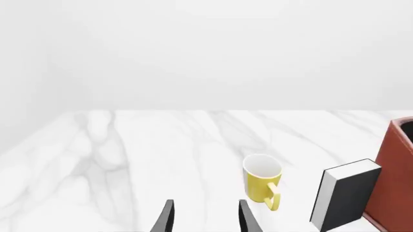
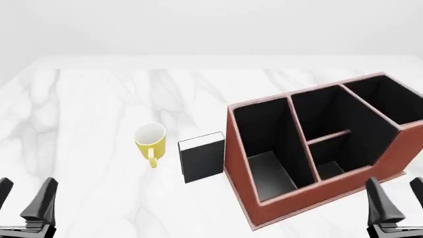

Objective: Pick up the book and place it in the back compartment of the caddy.

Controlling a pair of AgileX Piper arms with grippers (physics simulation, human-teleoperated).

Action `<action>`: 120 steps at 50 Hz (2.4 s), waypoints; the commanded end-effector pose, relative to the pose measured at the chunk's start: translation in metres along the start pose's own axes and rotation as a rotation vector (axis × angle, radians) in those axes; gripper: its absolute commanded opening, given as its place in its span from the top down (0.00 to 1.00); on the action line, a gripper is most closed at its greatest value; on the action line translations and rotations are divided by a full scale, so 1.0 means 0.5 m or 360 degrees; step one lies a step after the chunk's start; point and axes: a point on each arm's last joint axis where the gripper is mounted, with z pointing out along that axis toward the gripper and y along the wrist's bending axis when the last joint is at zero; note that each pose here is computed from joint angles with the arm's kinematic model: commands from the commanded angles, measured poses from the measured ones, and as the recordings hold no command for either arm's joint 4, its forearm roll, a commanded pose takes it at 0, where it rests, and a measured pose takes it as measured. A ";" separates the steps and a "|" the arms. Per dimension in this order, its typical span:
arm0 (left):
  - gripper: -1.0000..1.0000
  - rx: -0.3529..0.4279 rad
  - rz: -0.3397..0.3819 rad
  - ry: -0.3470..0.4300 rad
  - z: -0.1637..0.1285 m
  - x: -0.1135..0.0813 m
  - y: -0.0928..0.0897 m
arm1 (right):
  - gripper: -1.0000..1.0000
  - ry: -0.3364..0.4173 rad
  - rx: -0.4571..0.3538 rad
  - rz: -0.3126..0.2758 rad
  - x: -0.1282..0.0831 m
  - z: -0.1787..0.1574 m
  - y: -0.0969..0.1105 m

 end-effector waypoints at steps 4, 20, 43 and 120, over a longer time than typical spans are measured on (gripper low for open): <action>0.00 -0.0014 -0.0033 0.0040 0.008 0.001 0.001 | 0.00 0.0003 -0.0004 -0.0011 -0.002 0.007 0.000; 0.00 0.0262 0.0028 0.0057 0.037 -0.186 -0.022 | 0.00 0.0003 -0.0008 -0.0012 -0.003 0.011 0.001; 0.00 0.0762 0.0461 0.0279 0.263 -0.461 -0.162 | 0.00 -0.0015 -0.0021 -0.0042 -0.003 0.005 0.002; 0.00 0.1367 0.1055 0.1111 0.455 -0.095 -0.463 | 0.00 -0.0018 -0.0031 -0.0053 -0.003 0.004 0.002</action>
